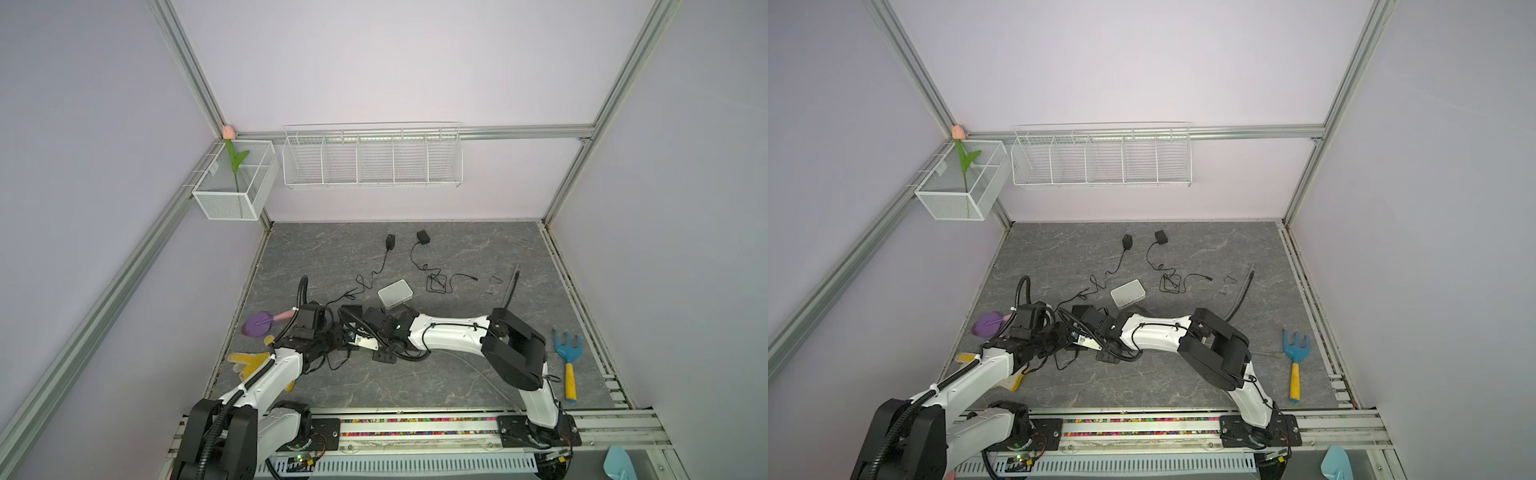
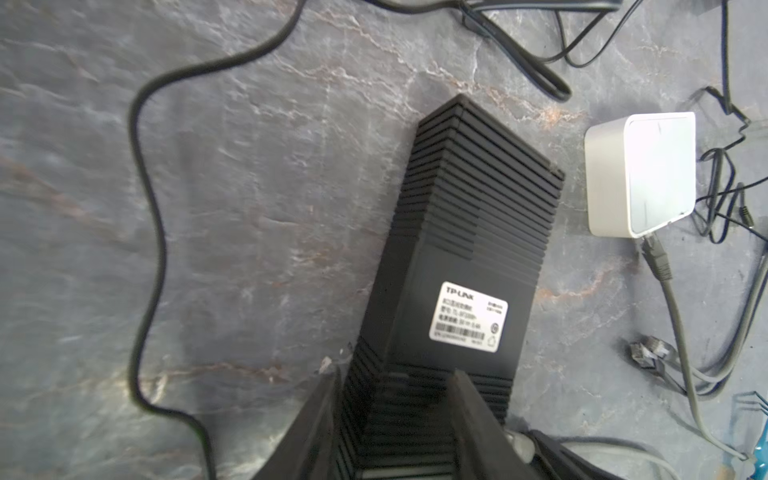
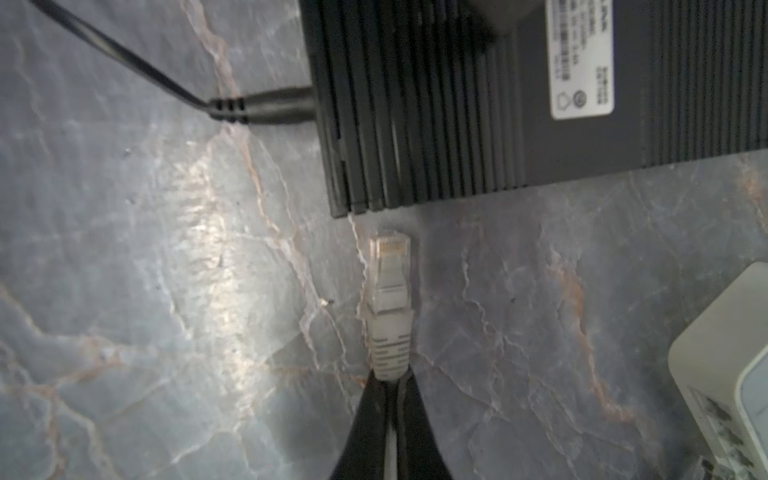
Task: Insert the plug into the switch port
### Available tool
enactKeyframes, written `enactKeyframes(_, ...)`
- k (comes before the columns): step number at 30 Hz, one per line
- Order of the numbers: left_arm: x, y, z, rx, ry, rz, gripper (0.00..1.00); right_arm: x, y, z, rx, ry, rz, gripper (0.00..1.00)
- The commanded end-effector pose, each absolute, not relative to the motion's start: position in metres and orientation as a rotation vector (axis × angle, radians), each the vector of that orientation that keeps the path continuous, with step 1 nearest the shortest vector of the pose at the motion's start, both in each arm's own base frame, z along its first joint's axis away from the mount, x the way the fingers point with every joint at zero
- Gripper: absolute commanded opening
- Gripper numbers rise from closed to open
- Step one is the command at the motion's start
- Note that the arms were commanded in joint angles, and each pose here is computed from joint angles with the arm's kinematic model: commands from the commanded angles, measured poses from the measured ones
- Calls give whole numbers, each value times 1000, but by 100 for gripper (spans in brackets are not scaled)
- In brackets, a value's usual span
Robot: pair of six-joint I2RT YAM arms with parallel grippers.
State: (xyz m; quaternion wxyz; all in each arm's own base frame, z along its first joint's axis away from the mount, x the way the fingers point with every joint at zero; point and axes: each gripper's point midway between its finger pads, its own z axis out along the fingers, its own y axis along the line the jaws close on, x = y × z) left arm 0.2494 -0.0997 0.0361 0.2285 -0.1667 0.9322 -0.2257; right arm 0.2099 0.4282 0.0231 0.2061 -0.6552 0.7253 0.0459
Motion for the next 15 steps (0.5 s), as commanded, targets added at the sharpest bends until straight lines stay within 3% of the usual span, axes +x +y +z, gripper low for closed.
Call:
enactKeyframes(1,254,-120,52,-424,2520,-773,41,206,465,56,-1756,1876,284,6)
enactKeyframes(15,268,-114,65,-435,2533,-856,37,214,450,56,-1742,1900,312,6)
